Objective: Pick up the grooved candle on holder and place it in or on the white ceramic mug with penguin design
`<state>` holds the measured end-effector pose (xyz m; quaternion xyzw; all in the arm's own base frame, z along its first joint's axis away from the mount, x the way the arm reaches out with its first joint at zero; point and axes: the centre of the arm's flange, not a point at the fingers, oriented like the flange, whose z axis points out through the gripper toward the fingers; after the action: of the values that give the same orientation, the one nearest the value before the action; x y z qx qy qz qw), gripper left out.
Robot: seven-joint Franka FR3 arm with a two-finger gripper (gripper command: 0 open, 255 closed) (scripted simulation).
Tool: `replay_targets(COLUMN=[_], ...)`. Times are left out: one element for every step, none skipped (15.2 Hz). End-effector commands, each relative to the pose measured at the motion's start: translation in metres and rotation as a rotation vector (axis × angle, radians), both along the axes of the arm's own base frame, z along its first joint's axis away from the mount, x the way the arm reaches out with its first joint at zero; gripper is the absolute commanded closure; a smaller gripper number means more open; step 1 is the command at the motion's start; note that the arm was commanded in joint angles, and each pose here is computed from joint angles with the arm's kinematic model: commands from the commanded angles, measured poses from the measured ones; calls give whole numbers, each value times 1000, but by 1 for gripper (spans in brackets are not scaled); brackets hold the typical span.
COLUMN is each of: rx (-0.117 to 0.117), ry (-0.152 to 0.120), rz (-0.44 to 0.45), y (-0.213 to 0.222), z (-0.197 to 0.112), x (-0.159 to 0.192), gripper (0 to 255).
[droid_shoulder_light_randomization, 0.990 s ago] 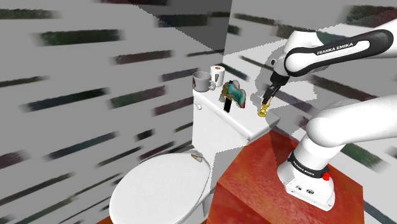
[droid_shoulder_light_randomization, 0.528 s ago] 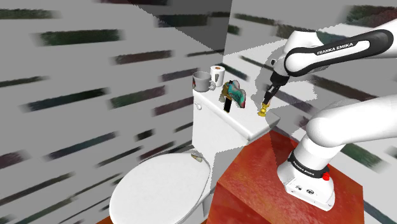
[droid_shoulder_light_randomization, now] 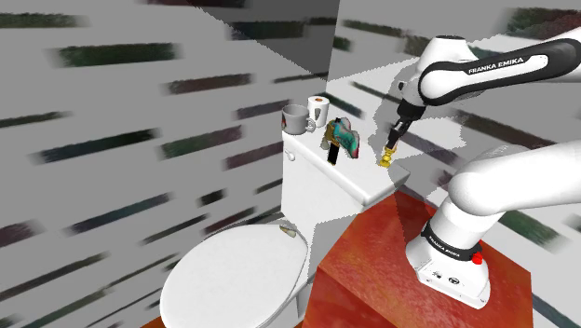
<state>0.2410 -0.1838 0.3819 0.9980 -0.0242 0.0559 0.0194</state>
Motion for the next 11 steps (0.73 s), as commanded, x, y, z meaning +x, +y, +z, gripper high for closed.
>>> replay_targets(rx=[0, 0, 0, 0, 0, 0, 0, 0, 0, 0, 0], ry=[1, 1, 1, 1, 1, 1, 1, 1, 1, 1, 1], rz=[0, 0, 0, 0, 0, 0, 0, 0, 0, 0, 0], y=[0, 0, 0, 0, 0, 0, 0, 0, 0, 0, 0], z=[9, 14, 20, 25, 30, 36, 41, 46, 51, 57, 62], x=[0, 0, 0, 0, 0, 0, 0, 0, 0, 0, 0], gripper=[255, 255, 255, 255, 255, 255, 255, 255, 255, 255, 255])
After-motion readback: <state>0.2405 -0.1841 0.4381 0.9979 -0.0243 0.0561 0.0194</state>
